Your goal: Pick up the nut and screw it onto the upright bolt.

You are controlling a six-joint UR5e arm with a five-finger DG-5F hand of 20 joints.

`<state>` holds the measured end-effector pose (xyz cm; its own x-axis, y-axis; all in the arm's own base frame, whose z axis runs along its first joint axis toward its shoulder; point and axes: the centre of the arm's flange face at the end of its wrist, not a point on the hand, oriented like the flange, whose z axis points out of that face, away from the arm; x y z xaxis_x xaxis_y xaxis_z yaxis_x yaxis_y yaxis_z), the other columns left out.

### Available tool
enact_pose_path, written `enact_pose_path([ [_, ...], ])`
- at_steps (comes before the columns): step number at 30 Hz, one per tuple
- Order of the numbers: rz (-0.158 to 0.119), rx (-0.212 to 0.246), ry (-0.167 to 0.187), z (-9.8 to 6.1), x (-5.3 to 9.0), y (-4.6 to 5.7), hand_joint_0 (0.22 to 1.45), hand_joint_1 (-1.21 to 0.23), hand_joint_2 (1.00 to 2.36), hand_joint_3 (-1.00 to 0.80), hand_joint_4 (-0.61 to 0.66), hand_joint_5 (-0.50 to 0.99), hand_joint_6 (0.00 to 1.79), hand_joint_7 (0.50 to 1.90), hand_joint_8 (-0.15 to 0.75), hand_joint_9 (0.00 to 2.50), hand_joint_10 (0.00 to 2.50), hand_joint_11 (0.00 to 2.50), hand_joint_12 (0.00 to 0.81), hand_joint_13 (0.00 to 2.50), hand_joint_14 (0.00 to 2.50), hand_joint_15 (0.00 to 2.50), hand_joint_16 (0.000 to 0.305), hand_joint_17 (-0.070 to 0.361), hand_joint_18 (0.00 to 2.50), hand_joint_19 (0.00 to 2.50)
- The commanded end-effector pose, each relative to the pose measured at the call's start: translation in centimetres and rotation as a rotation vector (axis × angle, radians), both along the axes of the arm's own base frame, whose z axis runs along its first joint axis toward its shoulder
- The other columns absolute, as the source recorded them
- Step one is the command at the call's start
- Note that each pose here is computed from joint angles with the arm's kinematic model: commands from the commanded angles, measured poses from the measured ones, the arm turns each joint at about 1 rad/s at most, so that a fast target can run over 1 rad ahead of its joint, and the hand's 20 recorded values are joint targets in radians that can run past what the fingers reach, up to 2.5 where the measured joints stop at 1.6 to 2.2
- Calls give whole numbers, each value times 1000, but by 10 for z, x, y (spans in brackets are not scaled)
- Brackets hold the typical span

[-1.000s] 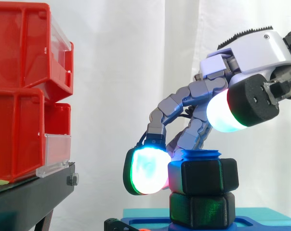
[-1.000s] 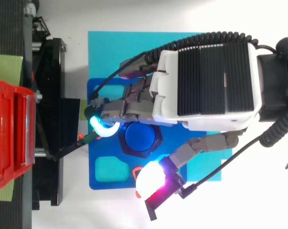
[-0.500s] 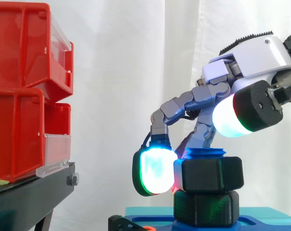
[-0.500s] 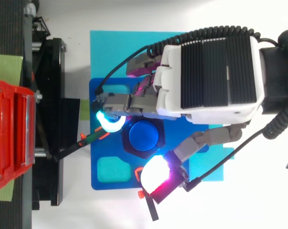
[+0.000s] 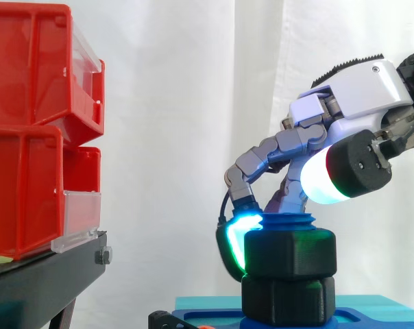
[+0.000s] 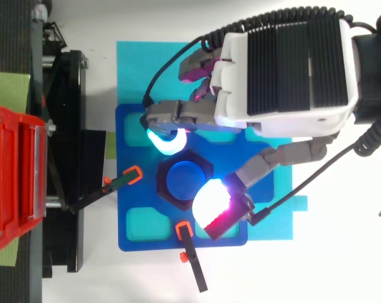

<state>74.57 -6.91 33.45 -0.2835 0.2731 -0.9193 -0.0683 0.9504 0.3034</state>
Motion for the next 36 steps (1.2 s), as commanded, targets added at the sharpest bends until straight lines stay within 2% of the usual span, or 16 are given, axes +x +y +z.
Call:
enact_pose_path([
  [1, -1, 0, 5, 1, -2, -6, 520, -369, 1000, -500, 61, 6, 596, 1439, 263, 1258, 0, 0, 156, 1066, 0, 0, 19, 42, 815, 148],
  [4, -3, -1, 11, 2, -3, -10, 530, -376, 1000, -500, 56, 28, 621, 1406, 249, 1469, 0, 0, 129, 1170, 0, 5, 15, 33, 925, 174],
  [8, -6, -4, 19, 6, -5, -17, 532, -376, 1000, -500, 69, 29, 616, 1413, 253, 1492, 0, 0, 132, 1182, 0, 3, 14, 32, 931, 177],
  [11, -6, -17, 24, 12, -5, -21, 532, -375, 1000, -500, 107, 35, 510, 1590, 262, 1469, 1, 0, 139, 1166, 0, 9, 15, 34, 921, 187],
  [13, -7, -18, 23, 16, -6, -22, 526, -377, 1000, -500, 168, -18, 502, 1417, 284, 1422, 0, 37, 150, 1118, 0, 10, 17, 38, 885, 183],
  [14, -6, -20, 23, 19, -6, -22, 524, -379, 1000, -500, 179, -25, 502, 1389, 274, 1399, 1, 32, 150, 1119, 0, 9, 17, 39, 881, 183],
  [16, -5, -24, 21, 22, -5, -22, 518, -383, 1000, -500, 203, -47, 503, 1239, 265, 1328, 0, 21, 162, 1085, 0, 0, 19, 42, 863, 179],
  [20, -4, -28, 14, 27, -5, -22, 510, -386, 1000, -500, 224, -72, 503, 1054, 241, 1227, 0, 0, 170, 1016, 0, 0, 20, 44, 807, 164],
  [22, -3, -34, 6, 32, -4, -22, 502, -388, 1000, -500, 212, -85, 503, 864, 230, 1127, 0, 0, 169, 950, 0, 0, 20, 45, 712, 134],
  [23, -2, -37, 2, 33, -3, -22, 501, -388, 1000, -500, 211, -86, 503, 848, 226, 1123, 0, 0, 167, 943, 0, 0, 20, 45, 709, 136],
  [24, -2, -38, 2, 33, -3, -21, 500, -389, 1000, -500, 202, -91, 502, 749, 221, 1066, 0, 0, 165, 919, 0, 0, 19, 44, 686, 115],
  [25, 0, -40, -4, 34, -1, -18, 500, -389, 1000, -500, 202, -91, 502, 749, 221, 1066, 0, 0, 165, 919, 0, 0, 19, 44, 686, 115],
  [26, -1, -41, -6, 34, -1, -18, 500, -390, 1000, -500, 210, -90, 501, 626, 200, 1034, 0, 0, 154, 868, 0, 0, 18, 41, 621, 75],
  [29, -16, -38, -17, 35, 1, -15, 499, -390, 1000, -500, 217, -88, 501, 585, 197, 1028, 0, 0, 149, 838, 0, 0, 17, 39, 566, 23],
  [31, -52, -31, -15, 35, 3, -10, 498, -391, 1000, -500, 219, -88, 501, 585, 196, 1021, 0, 0, 148, 833, 0, 0, 17, 39, 560, 15],
  [36, -43, -26, -8, 34, 4, 7, 497, -390, 1000, -500, 224, -80, 501, 641, 200, 1012, 0, 0, 151, 826, 0, 0, 17, 38, 537, 11],
])
